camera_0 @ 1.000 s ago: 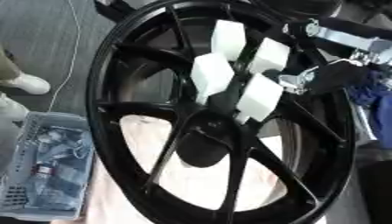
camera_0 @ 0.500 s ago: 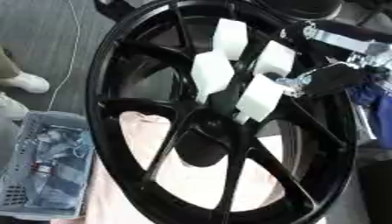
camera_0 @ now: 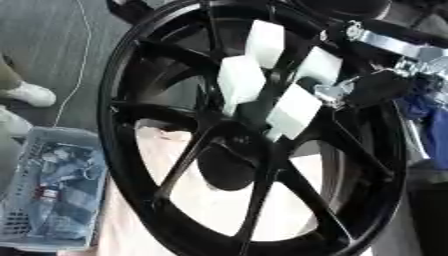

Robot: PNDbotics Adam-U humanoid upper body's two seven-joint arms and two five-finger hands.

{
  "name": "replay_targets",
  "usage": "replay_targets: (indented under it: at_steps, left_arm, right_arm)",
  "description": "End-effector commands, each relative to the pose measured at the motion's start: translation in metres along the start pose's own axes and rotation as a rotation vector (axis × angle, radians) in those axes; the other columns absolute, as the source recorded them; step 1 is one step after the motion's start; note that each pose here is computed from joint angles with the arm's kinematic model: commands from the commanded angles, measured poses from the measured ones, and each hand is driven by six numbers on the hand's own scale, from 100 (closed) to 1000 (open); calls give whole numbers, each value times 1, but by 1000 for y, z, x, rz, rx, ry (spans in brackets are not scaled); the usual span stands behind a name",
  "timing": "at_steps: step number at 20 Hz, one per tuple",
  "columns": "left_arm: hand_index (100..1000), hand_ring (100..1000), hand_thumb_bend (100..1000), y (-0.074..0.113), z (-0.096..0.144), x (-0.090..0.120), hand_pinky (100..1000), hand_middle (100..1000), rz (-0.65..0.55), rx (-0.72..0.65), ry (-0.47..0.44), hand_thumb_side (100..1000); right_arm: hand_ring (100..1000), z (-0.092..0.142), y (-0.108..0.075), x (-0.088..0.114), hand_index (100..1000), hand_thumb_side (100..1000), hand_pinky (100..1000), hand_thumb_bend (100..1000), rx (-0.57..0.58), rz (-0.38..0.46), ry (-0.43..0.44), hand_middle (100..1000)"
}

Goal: Pull the pin out of the wheel hub.

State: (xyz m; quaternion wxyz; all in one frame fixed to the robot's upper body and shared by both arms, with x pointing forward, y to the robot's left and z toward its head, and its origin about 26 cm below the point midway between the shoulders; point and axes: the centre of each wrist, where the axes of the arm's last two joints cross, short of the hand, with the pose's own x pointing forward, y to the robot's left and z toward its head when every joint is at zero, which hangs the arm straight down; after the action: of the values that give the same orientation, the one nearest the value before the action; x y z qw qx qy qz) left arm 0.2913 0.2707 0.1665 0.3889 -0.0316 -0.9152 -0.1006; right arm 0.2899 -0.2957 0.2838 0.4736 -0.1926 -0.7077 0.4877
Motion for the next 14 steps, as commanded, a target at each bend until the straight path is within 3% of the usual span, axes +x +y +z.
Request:
replay_targets:
  at_steps: [1, 8, 14]
  left_arm:
    - [763, 706, 100, -1, -2, 6, 886, 636, -3, -5, -22, 732]
    - [751, 708, 100, -1, -3, 6, 887, 637, -1, -5, -23, 732]
    - [748, 711, 100, 0, -2, 6, 889, 639, 0, -4, -19, 730]
  right_arm:
    - [763, 2, -7, 4, 776, 240, 534, 149, -11, 14, -1, 609]
    - [717, 2, -8, 4, 791, 107, 480, 100, 9, -7, -14, 583]
    - [695, 3, -15, 6, 728, 100, 464, 100, 4, -17, -31, 551]
